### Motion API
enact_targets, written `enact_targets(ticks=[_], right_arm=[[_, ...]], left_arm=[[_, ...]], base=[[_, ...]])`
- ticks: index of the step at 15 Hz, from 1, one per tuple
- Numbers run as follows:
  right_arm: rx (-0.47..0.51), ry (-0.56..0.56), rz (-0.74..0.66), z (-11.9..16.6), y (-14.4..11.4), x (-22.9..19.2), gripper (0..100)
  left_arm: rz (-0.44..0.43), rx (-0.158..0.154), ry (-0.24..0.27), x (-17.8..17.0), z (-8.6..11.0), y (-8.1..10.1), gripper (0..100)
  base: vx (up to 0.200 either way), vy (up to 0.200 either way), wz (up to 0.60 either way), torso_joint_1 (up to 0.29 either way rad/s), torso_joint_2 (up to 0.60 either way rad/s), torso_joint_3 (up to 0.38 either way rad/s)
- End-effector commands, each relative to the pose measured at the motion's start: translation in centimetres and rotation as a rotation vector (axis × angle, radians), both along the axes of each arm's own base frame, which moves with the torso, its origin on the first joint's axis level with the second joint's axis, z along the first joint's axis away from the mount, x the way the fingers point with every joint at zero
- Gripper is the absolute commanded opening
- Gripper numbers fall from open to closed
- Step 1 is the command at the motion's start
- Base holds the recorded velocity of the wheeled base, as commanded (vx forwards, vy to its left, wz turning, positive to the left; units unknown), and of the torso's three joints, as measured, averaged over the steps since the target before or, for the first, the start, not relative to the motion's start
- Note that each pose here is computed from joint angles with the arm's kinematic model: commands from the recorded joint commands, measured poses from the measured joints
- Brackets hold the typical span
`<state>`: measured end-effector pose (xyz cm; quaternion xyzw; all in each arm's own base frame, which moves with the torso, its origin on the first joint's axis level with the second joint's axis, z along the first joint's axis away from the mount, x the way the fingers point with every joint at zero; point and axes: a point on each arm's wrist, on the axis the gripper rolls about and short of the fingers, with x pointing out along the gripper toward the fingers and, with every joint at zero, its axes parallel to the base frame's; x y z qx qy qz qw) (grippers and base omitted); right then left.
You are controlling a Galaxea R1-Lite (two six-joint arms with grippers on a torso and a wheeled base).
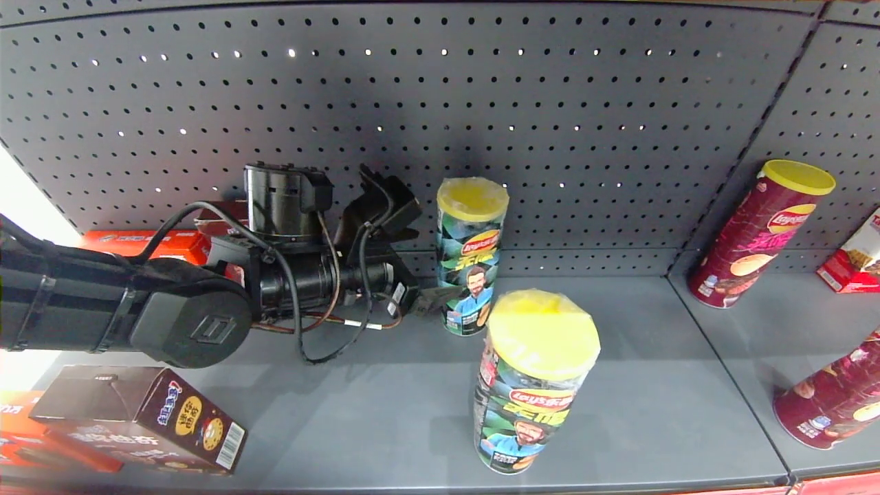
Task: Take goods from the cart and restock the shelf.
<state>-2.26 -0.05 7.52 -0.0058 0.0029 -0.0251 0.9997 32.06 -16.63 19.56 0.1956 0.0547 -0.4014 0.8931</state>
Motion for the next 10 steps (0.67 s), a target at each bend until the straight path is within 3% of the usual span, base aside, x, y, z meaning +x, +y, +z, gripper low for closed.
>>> enact_targets(ticks=[1, 10], right_arm=[[-0.001, 0.002, 0.0, 0.01, 0.0, 0.02, 100], [-0.001, 0.002, 0.0, 0.01, 0.0, 0.02, 100]], left_arm=[[0.008, 0.003, -0.002, 0.16, -0.03, 0.16, 100], [0.047, 0.026, -0.014, 0.57, -0.34, 0.18, 100]], base=[[0.0, 0.0, 0.0, 0.0, 0.0, 0.0], [0.0, 0.0, 0.0, 0.0, 0.0, 0.0]])
